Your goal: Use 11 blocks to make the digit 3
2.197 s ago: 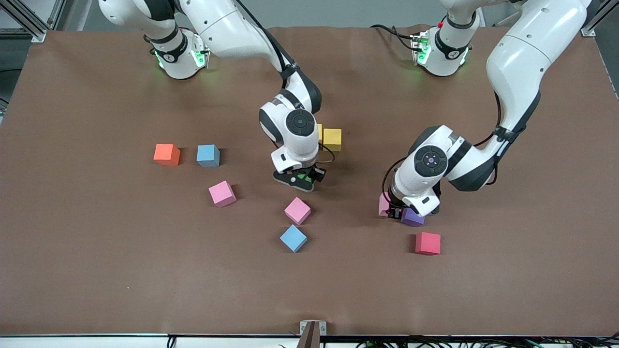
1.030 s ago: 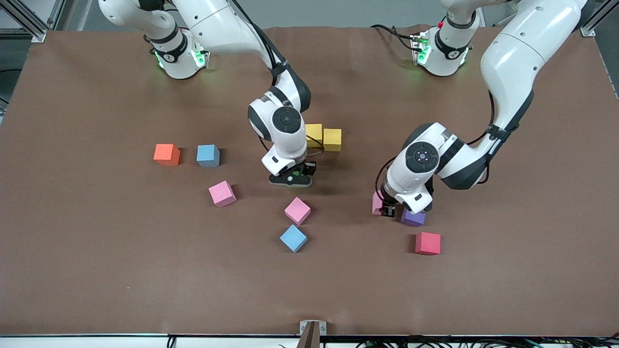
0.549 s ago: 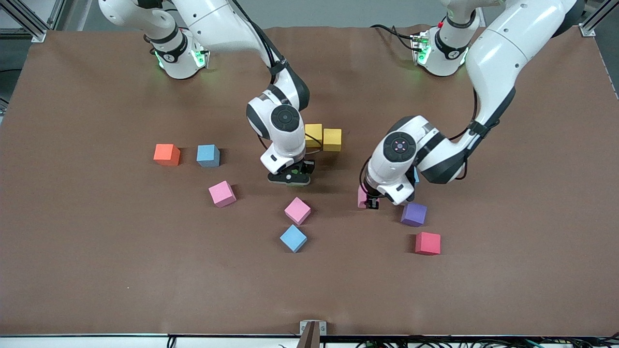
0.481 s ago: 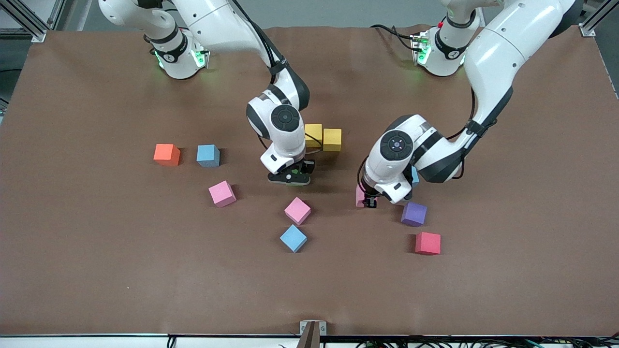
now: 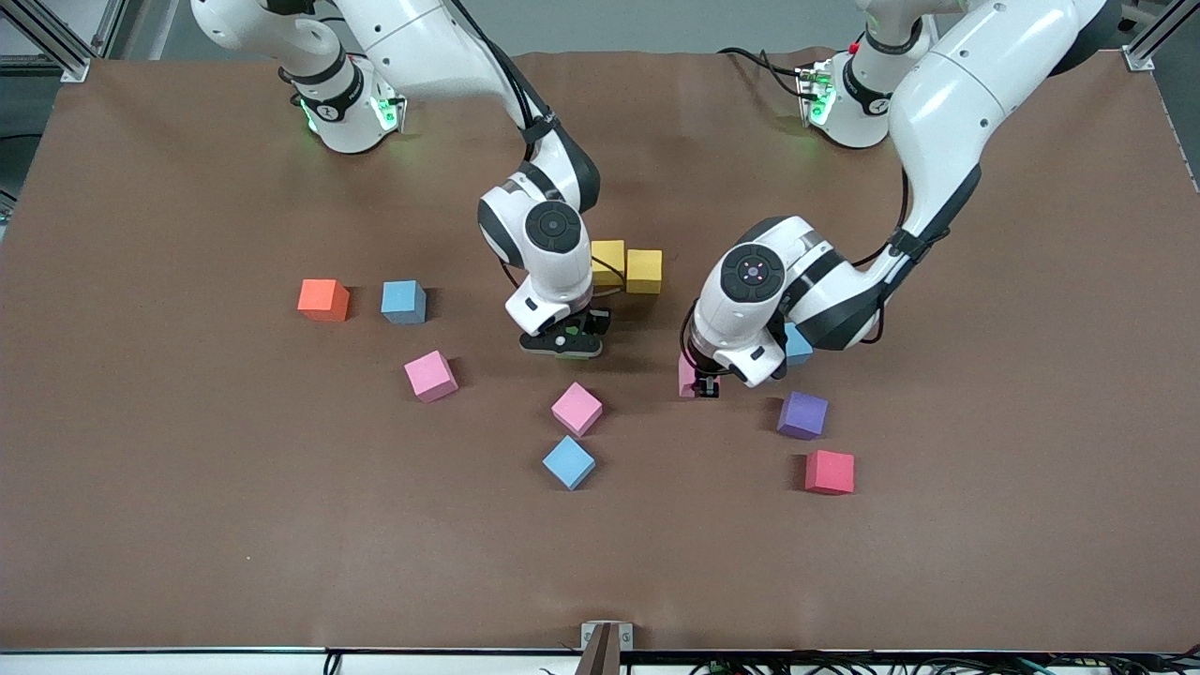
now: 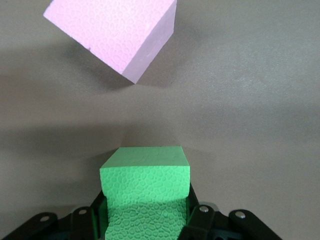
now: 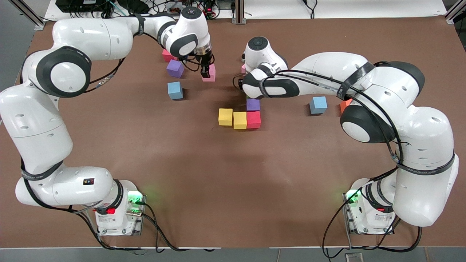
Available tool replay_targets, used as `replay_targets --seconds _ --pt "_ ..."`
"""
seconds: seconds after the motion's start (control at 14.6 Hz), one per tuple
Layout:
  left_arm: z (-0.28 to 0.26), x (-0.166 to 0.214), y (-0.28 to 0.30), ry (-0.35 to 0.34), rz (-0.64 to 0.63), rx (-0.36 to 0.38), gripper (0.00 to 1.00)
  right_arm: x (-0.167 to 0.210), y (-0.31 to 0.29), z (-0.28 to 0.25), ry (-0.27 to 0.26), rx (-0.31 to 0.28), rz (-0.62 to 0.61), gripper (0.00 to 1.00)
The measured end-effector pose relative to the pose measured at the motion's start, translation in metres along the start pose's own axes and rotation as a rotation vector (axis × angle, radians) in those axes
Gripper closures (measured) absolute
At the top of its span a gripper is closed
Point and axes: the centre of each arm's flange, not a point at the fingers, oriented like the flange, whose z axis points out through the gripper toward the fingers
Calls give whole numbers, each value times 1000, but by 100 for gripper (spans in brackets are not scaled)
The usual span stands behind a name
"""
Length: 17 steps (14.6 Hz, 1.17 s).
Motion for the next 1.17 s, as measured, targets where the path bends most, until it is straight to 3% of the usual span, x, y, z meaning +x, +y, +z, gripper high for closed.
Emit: replay_targets --seconds 0.27,1.17 --pt "1 1 1 2 -2 0 43 -10 3 0 15 27 -9 41" --pt "1 2 2 -1 -5 0 43 -14 2 0 10 28 -14 41"
